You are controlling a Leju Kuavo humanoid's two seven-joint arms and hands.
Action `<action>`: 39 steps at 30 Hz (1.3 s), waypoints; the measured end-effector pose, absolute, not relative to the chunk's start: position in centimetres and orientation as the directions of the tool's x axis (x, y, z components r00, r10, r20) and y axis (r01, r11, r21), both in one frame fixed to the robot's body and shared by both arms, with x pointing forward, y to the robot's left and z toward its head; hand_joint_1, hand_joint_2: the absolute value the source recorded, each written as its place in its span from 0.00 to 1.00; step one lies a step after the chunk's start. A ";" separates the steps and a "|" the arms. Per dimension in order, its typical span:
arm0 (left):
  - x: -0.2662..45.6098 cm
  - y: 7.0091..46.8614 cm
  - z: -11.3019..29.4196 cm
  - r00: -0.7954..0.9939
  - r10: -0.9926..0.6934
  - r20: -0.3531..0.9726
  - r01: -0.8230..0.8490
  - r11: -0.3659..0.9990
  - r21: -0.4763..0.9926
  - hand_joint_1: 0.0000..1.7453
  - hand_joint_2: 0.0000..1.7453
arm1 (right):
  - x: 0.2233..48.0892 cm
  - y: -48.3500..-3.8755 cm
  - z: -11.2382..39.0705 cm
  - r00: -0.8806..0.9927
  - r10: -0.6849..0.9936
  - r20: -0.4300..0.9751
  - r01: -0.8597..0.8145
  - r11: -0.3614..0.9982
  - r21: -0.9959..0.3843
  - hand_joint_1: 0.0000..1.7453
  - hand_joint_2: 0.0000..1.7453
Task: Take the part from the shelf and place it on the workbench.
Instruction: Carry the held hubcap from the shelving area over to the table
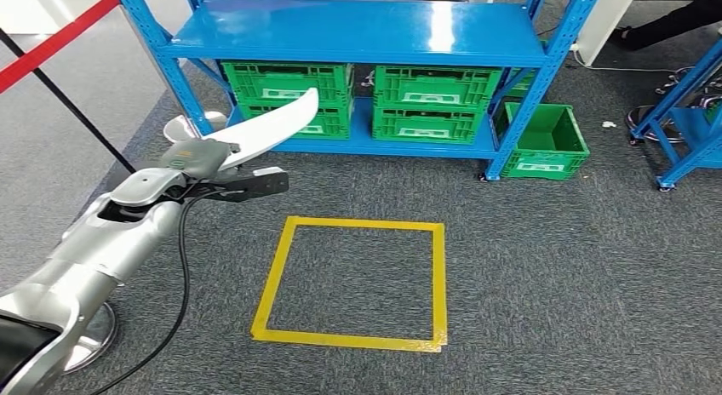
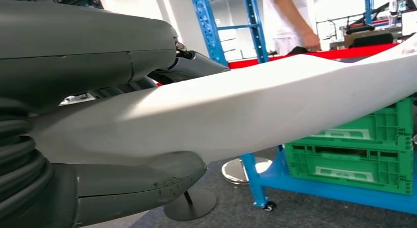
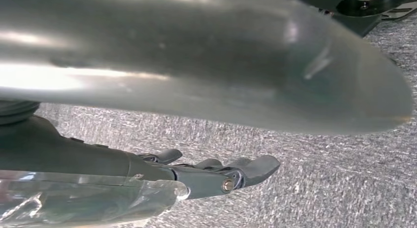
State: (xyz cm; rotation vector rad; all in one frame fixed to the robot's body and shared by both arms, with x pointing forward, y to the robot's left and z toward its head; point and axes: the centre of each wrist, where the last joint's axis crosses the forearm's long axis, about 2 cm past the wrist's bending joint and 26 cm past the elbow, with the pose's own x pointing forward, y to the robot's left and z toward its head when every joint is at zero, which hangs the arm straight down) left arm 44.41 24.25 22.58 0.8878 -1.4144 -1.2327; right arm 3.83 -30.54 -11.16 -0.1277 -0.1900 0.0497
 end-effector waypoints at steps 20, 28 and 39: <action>44.4 25.0 22.2 -0.203 -0.953 0.226 0.101 0.209 0.973 1.00 1.00 | 3.8 -30.7 -11.2 0.979 0.069 0.193 -0.041 0.989 -0.145 0.00 0.00; 43.5 24.9 19.5 -0.217 -0.941 0.261 0.127 0.238 0.963 1.00 1.00 | 2.4 -30.8 -11.3 0.993 0.058 0.101 -0.042 0.987 -0.153 0.00 0.00; 43.5 23.7 19.0 -0.231 -0.922 0.312 0.156 0.282 0.947 1.00 1.00 | 2.3 -30.9 -11.3 0.989 0.058 0.139 -0.036 0.987 -0.156 0.00 0.00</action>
